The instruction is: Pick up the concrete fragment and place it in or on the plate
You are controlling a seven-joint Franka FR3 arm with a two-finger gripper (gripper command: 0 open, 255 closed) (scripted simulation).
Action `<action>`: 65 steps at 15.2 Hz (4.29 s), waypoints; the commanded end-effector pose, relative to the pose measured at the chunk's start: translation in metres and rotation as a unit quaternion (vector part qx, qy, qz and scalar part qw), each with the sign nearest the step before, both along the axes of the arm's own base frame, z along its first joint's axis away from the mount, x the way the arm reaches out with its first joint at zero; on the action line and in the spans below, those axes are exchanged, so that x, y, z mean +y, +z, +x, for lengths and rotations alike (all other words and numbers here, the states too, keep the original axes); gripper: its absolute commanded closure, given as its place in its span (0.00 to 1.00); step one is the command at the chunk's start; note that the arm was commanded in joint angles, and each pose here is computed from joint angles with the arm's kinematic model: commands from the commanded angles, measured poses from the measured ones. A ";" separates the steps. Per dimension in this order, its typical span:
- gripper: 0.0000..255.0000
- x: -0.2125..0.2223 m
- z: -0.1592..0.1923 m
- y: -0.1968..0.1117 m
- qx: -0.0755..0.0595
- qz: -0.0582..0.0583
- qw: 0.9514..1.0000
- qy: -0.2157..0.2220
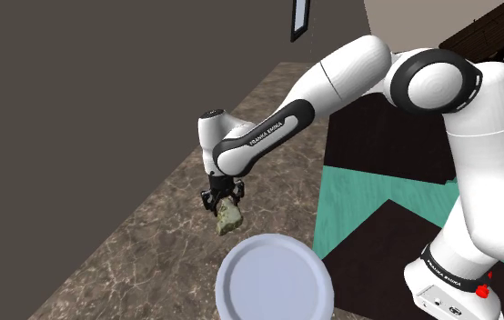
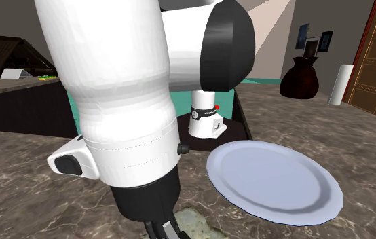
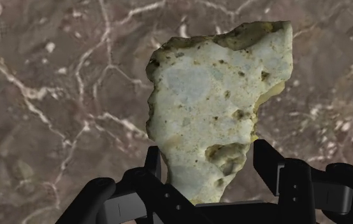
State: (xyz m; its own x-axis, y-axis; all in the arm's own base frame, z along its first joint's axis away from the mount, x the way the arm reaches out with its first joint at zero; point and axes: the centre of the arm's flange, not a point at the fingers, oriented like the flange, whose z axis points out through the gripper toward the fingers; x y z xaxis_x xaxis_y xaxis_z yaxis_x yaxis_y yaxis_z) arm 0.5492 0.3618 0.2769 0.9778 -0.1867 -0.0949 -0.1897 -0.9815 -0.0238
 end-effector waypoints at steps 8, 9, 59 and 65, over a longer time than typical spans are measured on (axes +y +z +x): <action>1.00 0.000 0.000 0.021 0.000 0.000 1.000 0.000; 1.00 0.000 0.000 0.026 0.000 0.000 1.000 0.000; 1.00 0.033 -0.259 0.017 0.000 0.000 1.000 0.000; 0.00 0.033 -0.259 0.017 0.000 0.000 1.000 0.000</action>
State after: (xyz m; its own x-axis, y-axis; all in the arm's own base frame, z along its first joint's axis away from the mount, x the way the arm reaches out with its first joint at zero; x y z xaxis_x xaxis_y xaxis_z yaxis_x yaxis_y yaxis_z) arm 0.2906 0.3949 0.2937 0.9779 -0.1863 -0.0954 -0.1893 -0.9816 -0.0236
